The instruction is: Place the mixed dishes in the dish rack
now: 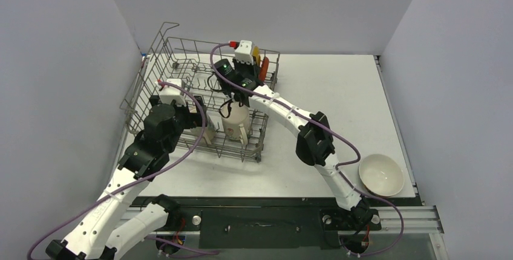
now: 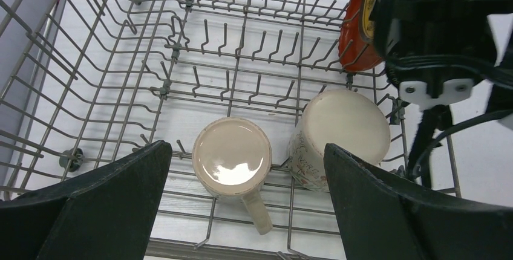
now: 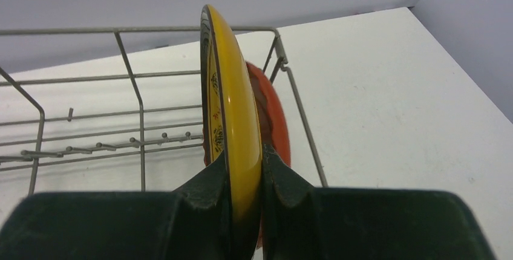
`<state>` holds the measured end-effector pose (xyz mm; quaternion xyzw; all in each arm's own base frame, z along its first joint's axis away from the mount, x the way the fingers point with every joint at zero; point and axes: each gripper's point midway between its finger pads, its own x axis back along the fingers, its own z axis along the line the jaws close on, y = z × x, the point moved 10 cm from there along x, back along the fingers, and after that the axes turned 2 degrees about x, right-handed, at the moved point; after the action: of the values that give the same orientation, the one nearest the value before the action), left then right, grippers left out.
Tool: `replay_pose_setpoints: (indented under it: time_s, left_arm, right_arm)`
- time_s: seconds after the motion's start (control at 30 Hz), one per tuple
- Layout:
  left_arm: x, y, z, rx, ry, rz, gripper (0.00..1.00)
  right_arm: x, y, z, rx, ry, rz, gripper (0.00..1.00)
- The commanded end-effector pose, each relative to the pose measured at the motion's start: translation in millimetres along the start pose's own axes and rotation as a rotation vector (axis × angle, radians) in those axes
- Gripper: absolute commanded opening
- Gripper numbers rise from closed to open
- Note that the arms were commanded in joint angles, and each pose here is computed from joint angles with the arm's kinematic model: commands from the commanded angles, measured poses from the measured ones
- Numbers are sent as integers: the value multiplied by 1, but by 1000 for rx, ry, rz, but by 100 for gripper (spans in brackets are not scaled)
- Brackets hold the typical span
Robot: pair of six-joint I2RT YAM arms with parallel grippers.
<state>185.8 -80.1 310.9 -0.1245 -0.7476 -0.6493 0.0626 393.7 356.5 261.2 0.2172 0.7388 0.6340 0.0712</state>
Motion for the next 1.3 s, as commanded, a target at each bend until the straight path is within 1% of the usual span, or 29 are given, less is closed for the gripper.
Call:
replay_pose_setpoints:
  time_s: [0.0,0.13,0.2,0.23,0.27,0.3,0.33,0.47,0.63,0.8,0.93,1.1,1.2,1.23,1.27]
  left_arm:
    - [3,14,-2,1,12,-46,97]
    - [3,14,-3,-7,5,-43,97]
    - [2,13,-3,-10,14,-40,96]
    - [2,13,-3,-11,15,-40,96]
    - [2,13,-3,-13,14,-39,97]
    - [1,13,-4,-14,12,-39,97]
    - [1,12,-4,-16,9,-36,97]
    - [0,11,-5,-18,8,-30,97]
    - [-1,10,-6,-19,0,-22,97]
    - [-3,10,-6,-17,-8,-20,97]
    - [-2,9,-5,-11,-8,-27,96]
    - [-1,10,-4,1,-25,-35,97]
    - [-2,9,-4,1,-28,-32,96]
    - [-2,9,-4,2,-27,-32,96]
    - [-2,9,-4,3,-28,-33,97]
  right_arm:
    - [-11,-5,10,-31,30,13,0]
    - [-18,-12,13,-30,32,22,1]
    - [-22,-16,15,-27,40,30,6]
    - [-23,-17,16,-24,44,34,10]
    - [-24,-18,16,-23,45,36,17]
    - [-24,-18,16,-22,56,41,21]
    - [-24,-18,16,-22,64,44,27]
    - [-20,-17,14,-19,110,64,41]
    - [-4,5,0,-38,162,68,44]
    - [20,43,-24,-95,221,53,45]
    - [40,59,-46,-96,272,46,45]
    - [54,54,-76,-67,328,74,46]
    - [59,34,-105,-45,319,68,46]
    - [57,10,-112,10,302,88,46]
    - [61,19,-127,-29,288,58,46]
